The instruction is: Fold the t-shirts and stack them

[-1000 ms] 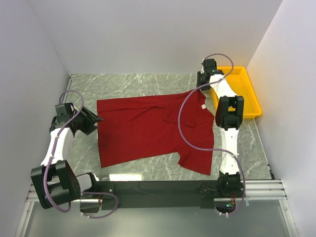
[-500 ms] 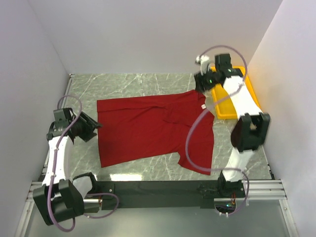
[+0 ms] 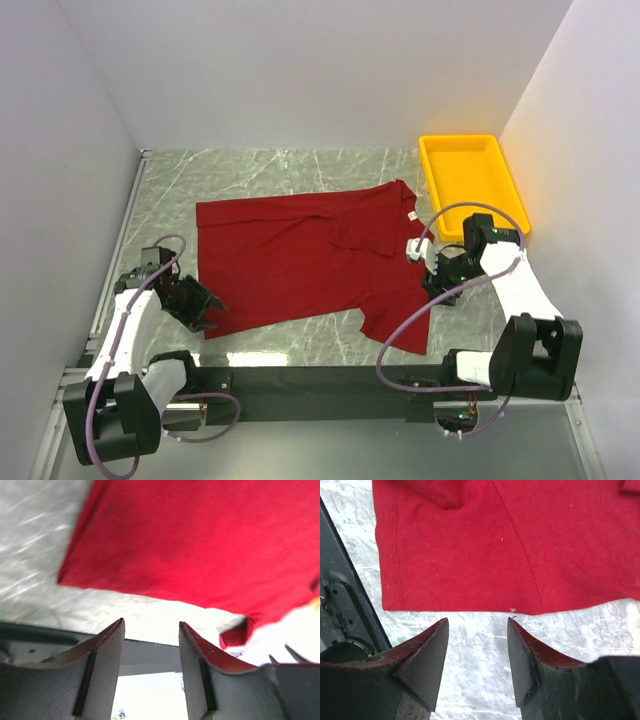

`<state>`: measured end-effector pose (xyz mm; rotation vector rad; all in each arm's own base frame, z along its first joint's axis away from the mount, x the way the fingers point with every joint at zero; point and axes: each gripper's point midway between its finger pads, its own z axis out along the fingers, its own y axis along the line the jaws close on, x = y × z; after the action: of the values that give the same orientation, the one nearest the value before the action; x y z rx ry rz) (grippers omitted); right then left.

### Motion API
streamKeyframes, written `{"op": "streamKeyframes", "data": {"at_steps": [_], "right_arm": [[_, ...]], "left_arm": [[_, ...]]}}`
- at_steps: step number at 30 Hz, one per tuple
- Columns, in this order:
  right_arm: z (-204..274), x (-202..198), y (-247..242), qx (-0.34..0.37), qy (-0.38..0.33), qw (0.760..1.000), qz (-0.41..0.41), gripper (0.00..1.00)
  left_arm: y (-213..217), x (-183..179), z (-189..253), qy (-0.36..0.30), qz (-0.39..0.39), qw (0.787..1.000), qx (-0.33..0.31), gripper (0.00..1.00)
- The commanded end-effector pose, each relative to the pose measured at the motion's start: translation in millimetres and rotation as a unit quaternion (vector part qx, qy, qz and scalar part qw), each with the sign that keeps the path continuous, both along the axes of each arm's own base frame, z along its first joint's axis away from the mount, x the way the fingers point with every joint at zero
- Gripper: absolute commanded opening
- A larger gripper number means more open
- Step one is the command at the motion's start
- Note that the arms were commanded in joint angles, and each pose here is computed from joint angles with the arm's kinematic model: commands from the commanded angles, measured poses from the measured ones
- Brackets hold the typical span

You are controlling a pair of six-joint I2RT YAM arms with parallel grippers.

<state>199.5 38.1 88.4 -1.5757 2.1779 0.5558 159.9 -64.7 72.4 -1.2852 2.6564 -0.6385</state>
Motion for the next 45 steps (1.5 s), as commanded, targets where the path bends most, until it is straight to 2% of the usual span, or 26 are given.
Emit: {"op": "streamKeyframes", "data": {"at_steps": [1, 4, 8, 14, 18, 28, 31, 32, 34, 35, 37, 40, 45], "right_arm": [[6, 4, 2, 0.011, -0.050, 0.999, 0.010, 0.57], [6, 11, 2, 0.020, -0.053, 0.998, -0.015, 0.57], [8, 18, 2, 0.034, -0.050, 0.997, -0.037, 0.57], [13, 34, 1, 0.051, -0.044, 0.996, -0.055, 0.56], [20, 43, 0, 0.064, -0.039, 0.995, -0.064, 0.56], [23, 43, -5, 0.071, -0.032, 0.994, -0.075, 0.56], [22, 41, -8, 0.061, -0.036, 0.995, -0.070, 0.56], [22, 40, -9, 0.056, -0.040, 0.995, -0.067, 0.56], [20, 37, -12, 0.045, -0.043, 0.996, -0.061, 0.56], [20, 36, -13, 0.041, -0.049, 0.997, -0.053, 0.56], [15, 29, -15, 0.030, -0.050, 0.998, -0.026, 0.56], [6, 15, -17, 0.016, -0.048, 0.999, 0.009, 0.56], [-22, -11, -32, -0.040, -0.042, 0.990, 0.131, 0.56]], "left_arm": [[5, -22, -13, 0.072, 0.039, 0.996, 0.031, 0.52], [10, -24, -11, 0.100, 0.070, 0.991, 0.055, 0.49], [23, -22, -4, 0.128, 0.118, 0.979, 0.102, 0.52], [18, -25, -23, 0.156, 0.164, 0.970, 0.087, 0.55], [22, -19, -35, 0.161, 0.188, 0.964, 0.098, 0.55], [29, -26, -68, 0.191, 0.204, 0.952, 0.122, 0.50], [31, -20, -69, 0.184, 0.209, 0.952, 0.127, 0.42], [32, -15, -67, 0.176, 0.207, 0.954, 0.127, 0.29], [32, -11, -62, 0.164, 0.207, 0.956, 0.125, 0.17], [35, -7, -60, 0.155, 0.204, 0.957, 0.133, 0.04], [40, -3, -55, 0.139, 0.204, 0.958, 0.143, 0.00], [40, 4, -47, 0.114, 0.191, 0.965, 0.142, 0.00], [36, 9, -37, 0.074, 0.174, 0.973, 0.129, 0.01]]}}
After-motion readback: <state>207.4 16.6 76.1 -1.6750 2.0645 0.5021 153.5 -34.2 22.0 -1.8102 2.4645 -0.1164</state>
